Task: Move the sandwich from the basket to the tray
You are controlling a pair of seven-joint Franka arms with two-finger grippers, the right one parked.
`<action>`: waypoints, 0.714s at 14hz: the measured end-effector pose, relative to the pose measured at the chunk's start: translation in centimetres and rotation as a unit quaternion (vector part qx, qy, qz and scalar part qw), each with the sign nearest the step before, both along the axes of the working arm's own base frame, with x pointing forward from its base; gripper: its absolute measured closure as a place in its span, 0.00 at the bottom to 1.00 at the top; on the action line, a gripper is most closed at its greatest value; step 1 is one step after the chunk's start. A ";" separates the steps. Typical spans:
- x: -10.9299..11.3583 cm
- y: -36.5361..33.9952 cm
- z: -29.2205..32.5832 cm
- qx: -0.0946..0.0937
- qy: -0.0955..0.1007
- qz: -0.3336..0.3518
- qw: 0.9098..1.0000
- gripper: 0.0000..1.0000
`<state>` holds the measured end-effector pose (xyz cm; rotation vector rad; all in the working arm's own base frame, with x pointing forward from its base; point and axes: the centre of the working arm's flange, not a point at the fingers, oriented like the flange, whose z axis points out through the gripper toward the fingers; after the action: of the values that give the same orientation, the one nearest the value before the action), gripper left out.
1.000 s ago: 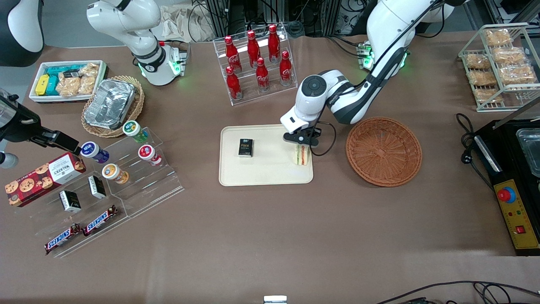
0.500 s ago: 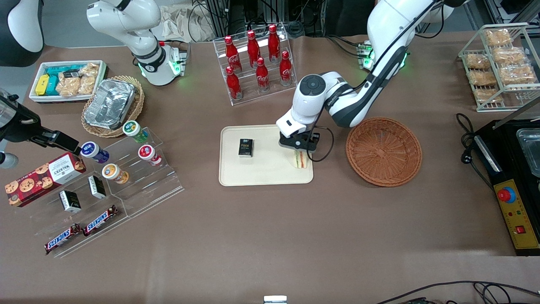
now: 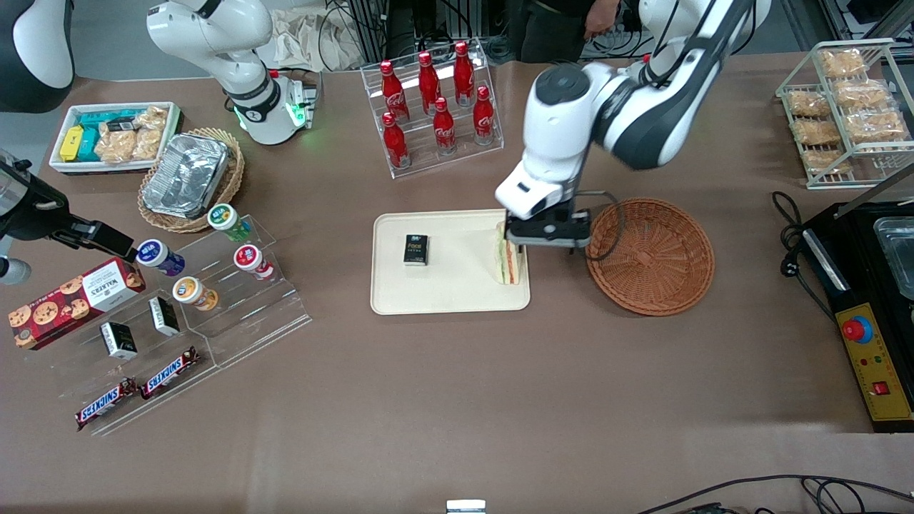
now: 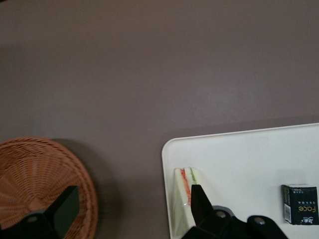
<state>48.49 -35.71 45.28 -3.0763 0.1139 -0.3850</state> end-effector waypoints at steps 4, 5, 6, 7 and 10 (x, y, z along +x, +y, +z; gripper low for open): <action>0.7 6.1 4.4 0.019 0.032 -0.003 0.999 0.00; 0.9 7.8 5.2 0.022 0.047 -0.007 0.999 0.00; 1.2 10.0 6.0 0.018 0.059 -0.007 0.998 0.00; 1.8 12.5 7.0 0.008 0.066 -0.004 0.998 0.00; 2.9 21.6 9.9 -0.007 0.077 -0.004 0.997 0.00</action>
<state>51.41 -14.08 55.21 -3.1164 0.1278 -0.1480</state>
